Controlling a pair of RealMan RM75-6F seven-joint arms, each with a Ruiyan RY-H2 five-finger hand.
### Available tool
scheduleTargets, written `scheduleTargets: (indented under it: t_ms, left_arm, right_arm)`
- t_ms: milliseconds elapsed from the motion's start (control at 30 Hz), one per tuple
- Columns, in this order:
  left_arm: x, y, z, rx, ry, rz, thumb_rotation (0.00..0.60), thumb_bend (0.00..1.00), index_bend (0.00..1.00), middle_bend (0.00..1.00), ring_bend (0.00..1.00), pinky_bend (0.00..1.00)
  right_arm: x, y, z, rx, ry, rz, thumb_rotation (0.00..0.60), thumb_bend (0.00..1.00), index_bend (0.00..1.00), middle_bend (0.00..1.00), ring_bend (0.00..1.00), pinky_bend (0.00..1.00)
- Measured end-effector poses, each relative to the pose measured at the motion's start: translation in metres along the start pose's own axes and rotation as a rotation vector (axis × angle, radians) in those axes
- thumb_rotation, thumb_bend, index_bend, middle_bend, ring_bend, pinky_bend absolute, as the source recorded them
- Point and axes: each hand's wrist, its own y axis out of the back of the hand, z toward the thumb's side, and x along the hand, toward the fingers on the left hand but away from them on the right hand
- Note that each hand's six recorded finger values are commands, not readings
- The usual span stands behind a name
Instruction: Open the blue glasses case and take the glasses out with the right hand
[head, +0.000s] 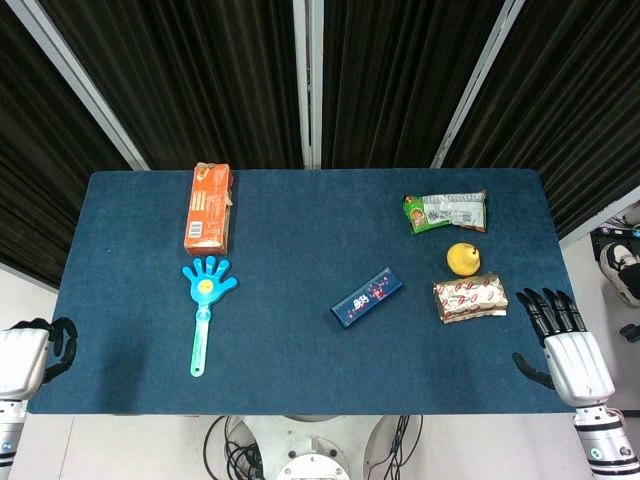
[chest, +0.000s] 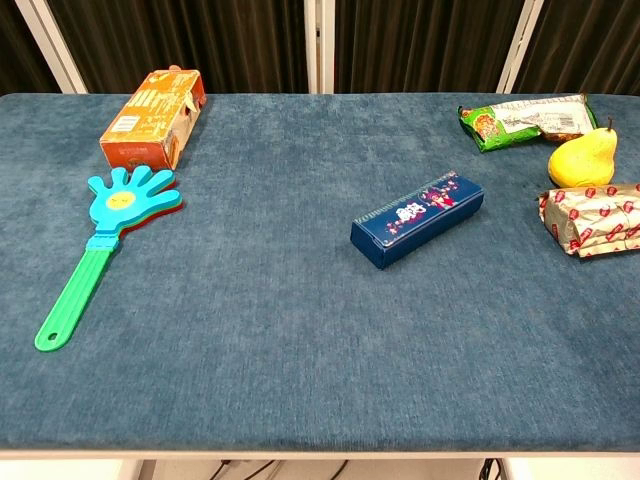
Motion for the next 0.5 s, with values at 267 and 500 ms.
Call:
scheduleTargets:
  t_ms: [267,500]
  left_arm:
    - [-0.001,0.000,0.000,-0.001,-0.002,0.003,0.600,0.36,0.69,0.71,0.55,0.54]
    - [-0.001,0.000,0.000,0.001,0.000,0.004,0.600,0.36,0.69,0.71,0.55,0.54]
  right_arm:
    - [0.002,-0.001,0.000,0.000,0.014,0.013,0.600,0.21,0.06,0.10,0.00,0.00]
    - [-0.022,-0.014,0.029,0.039,0.133,0.083,0.600,0.24,0.06,0.10,0.00,0.00]
